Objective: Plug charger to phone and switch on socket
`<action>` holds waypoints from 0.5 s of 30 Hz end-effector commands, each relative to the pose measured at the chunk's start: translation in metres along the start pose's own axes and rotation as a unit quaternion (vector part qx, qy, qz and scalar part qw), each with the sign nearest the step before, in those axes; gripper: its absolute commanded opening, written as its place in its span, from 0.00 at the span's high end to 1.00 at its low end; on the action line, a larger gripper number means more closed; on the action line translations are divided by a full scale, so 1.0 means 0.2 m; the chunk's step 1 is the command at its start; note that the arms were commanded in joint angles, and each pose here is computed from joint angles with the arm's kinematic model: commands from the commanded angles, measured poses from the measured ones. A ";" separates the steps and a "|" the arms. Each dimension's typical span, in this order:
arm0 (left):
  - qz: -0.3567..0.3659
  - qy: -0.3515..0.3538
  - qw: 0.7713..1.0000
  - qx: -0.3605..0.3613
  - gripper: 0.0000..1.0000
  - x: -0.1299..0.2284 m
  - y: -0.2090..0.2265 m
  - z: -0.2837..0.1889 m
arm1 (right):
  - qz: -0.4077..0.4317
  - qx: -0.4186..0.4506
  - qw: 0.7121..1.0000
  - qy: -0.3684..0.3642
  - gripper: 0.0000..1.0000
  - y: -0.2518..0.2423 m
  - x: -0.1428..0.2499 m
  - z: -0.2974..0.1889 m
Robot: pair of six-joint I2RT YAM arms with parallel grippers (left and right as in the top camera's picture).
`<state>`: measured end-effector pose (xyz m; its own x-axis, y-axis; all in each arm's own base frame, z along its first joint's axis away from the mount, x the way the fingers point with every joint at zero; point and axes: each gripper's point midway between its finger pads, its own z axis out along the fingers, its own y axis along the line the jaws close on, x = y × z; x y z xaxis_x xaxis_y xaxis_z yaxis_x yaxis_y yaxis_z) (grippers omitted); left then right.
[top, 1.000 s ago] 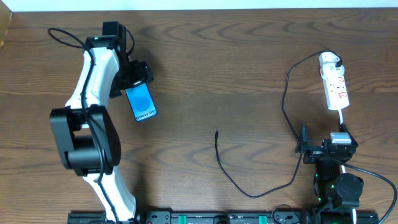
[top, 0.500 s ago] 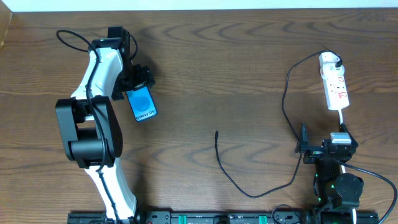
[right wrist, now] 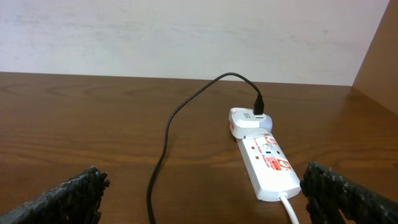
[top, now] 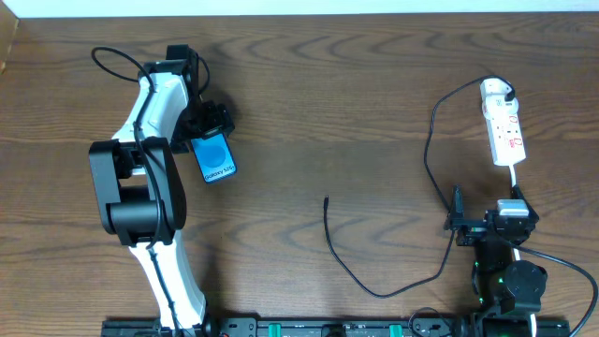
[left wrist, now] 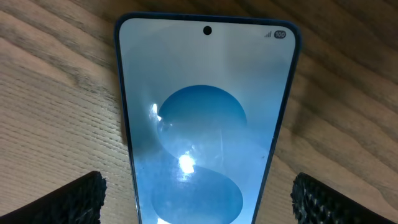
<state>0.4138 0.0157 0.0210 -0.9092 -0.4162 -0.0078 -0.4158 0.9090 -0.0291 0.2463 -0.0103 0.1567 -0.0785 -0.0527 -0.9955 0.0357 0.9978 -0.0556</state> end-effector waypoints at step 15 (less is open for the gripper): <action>0.003 0.015 1.000 -0.013 0.05 0.04 0.03 0.05 | -0.003 -0.002 1.000 0.000 0.01 0.01 0.00 0.00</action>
<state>0.4094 0.0155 0.0175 -0.9092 -0.4162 0.0052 -0.4162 0.9090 -0.0235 0.2463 -0.0103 0.1567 -0.0784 -0.0523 -0.9955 0.0357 0.9978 -0.0552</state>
